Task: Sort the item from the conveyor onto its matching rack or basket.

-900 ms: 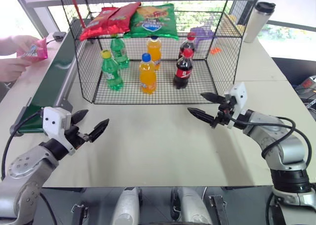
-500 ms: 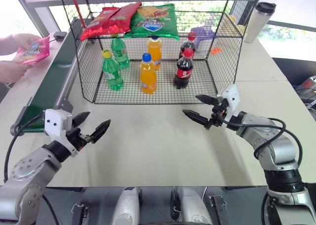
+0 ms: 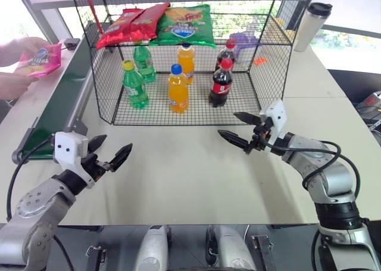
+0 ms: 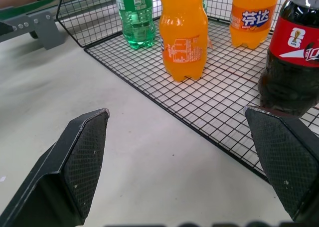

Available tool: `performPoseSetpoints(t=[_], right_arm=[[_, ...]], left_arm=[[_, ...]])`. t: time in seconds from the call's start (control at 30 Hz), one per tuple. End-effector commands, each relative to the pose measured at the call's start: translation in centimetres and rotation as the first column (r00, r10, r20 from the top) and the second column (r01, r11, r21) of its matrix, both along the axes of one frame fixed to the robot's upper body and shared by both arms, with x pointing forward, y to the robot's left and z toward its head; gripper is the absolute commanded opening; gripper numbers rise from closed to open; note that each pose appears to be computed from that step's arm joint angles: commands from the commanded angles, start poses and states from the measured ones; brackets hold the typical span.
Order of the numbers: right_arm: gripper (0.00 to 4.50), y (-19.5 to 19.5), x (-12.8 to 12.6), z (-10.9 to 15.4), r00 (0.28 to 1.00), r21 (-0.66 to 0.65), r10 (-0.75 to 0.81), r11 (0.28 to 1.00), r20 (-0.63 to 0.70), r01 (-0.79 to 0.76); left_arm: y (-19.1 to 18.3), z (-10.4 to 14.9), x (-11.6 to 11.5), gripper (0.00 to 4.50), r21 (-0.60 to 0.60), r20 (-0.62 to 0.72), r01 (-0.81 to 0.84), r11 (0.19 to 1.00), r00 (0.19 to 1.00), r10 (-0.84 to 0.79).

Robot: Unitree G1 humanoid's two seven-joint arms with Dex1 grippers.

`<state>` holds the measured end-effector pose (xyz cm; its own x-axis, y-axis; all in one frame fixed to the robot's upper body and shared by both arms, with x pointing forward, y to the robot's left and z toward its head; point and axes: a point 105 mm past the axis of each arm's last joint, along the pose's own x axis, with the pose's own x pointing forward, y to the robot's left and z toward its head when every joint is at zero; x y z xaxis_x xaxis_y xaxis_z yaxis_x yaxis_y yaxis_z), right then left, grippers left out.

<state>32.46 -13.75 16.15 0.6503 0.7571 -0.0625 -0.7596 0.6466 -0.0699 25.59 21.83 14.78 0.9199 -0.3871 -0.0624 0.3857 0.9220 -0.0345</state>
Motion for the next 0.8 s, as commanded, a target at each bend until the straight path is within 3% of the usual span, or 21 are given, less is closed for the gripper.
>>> performPoseSetpoints(t=[0.03,0.8], right_arm=[[4.50,0.0,-0.3,0.9,0.999,0.008,0.009,1.000,0.039,-0.009],[4.50,0.0,0.0,0.4,0.998,0.023,-0.015,1.000,0.065,0.014]], left_arm=[[-0.3,0.6,-0.1,4.48,0.018,0.041,0.001,1.000,0.999,-0.001],[-0.9,0.6,1.3,4.48,0.036,0.065,0.032,0.999,0.997,-0.035]])
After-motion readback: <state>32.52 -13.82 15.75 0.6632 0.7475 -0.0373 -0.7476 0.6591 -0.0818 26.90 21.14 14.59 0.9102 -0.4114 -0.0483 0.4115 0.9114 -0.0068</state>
